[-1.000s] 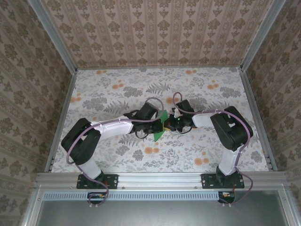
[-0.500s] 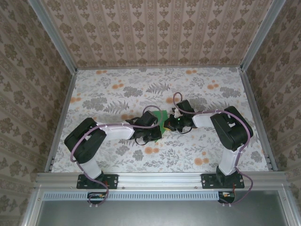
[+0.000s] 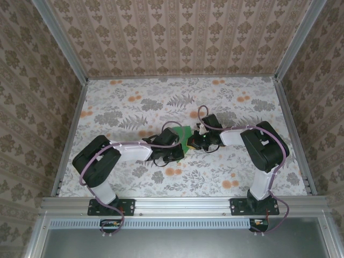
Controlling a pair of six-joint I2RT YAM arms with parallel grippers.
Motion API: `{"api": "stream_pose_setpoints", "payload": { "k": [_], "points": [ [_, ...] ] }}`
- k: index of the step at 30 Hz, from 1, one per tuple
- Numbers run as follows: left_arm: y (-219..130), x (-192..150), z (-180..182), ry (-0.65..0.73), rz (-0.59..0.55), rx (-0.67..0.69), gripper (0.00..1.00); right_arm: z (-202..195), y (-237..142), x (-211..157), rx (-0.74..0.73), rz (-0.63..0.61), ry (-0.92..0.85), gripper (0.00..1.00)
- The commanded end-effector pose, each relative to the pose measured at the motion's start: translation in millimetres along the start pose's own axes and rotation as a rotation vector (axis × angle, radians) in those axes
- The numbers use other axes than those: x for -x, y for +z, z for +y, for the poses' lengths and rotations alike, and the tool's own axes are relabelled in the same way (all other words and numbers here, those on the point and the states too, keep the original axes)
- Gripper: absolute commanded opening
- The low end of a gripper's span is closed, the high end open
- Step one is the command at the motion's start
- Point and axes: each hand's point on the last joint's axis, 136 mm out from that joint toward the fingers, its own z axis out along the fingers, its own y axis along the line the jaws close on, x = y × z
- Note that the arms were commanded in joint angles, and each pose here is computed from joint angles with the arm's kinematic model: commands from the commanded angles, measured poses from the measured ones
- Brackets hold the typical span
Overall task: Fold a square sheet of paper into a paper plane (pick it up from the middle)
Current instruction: Third fold the triangle at the center of the table.
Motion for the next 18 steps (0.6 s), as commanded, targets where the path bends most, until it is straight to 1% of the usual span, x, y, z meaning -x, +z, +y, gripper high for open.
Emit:
{"api": "stream_pose_setpoints", "payload": {
  "k": [1,9,14,18],
  "points": [
    [3.8,-8.1,8.2,-0.036,0.015,0.007,0.05,-76.5,7.8,-30.4,-0.242,0.059,0.15,0.04],
    [7.3,-23.8,17.8,-0.065,0.057,0.022,0.04,-77.6,8.0,-30.8,-0.247,0.058,0.154,0.04],
    [7.0,-41.0,38.9,-0.086,0.099,0.085,0.03,-80.5,8.5,-31.6,-0.256,0.06,0.161,0.04],
    [2.8,-54.0,46.5,-0.095,0.126,0.094,0.03,-84.7,9.0,-31.5,-0.275,0.06,0.162,0.04]
  ]
}}
